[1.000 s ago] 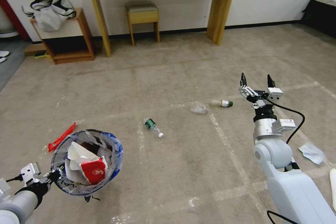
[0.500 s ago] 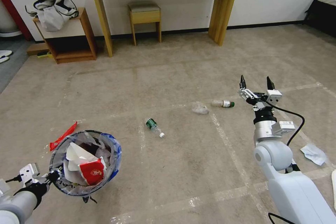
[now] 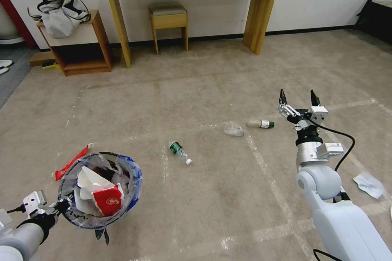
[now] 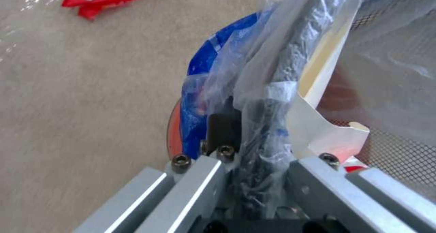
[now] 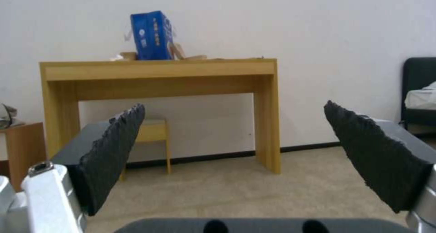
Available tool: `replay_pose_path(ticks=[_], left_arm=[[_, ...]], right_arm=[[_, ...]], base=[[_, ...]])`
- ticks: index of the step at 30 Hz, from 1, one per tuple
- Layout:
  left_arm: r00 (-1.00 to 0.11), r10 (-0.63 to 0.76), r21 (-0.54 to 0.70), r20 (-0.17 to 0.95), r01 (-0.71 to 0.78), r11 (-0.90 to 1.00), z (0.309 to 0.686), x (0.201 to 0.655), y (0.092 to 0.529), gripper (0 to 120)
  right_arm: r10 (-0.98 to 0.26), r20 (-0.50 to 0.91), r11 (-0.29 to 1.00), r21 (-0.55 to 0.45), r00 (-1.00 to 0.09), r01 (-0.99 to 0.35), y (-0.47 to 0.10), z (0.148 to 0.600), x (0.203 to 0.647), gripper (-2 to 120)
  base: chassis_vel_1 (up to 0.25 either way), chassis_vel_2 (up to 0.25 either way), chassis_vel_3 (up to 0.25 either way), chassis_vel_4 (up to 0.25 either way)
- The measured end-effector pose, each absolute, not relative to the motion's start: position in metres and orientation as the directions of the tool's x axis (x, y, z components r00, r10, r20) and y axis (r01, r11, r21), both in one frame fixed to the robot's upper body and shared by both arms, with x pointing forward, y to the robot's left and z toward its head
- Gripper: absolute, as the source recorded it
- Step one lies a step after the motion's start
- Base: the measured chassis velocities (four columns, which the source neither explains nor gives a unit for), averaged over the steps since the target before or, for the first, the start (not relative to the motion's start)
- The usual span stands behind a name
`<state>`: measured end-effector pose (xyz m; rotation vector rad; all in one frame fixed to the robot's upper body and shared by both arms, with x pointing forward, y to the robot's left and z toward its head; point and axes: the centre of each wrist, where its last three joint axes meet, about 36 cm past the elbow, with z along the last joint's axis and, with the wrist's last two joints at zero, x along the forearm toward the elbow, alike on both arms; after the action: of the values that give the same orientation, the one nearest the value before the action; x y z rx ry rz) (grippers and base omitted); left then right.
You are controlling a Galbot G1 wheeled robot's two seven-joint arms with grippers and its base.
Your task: Pick up the trash bin and place the garbage on the floor into it.
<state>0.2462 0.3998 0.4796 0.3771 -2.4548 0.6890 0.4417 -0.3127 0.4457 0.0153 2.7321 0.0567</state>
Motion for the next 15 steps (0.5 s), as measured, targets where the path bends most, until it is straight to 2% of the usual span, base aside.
replay_pose_path(ticks=[8,15], left_arm=[[-0.806,-0.115,-0.391,0.581,-0.400,0.829,0.4793,0.2467,0.4003,0],[-0.806,-0.114,-0.391,0.580,-0.399,0.829,0.4793,0.2470,0.4010,0]], right_arm=[[0.019,-0.394,0.999,0.043,-0.919,0.002,-0.3115,0.4440,0.4419,100],[0.018,-0.392,0.999,0.042,-0.920,0.002,-0.3108,0.4427,0.4421,100]], base=[[-0.158,0.171,0.151,-0.167],[-0.126,0.122,0.122,-0.128]])
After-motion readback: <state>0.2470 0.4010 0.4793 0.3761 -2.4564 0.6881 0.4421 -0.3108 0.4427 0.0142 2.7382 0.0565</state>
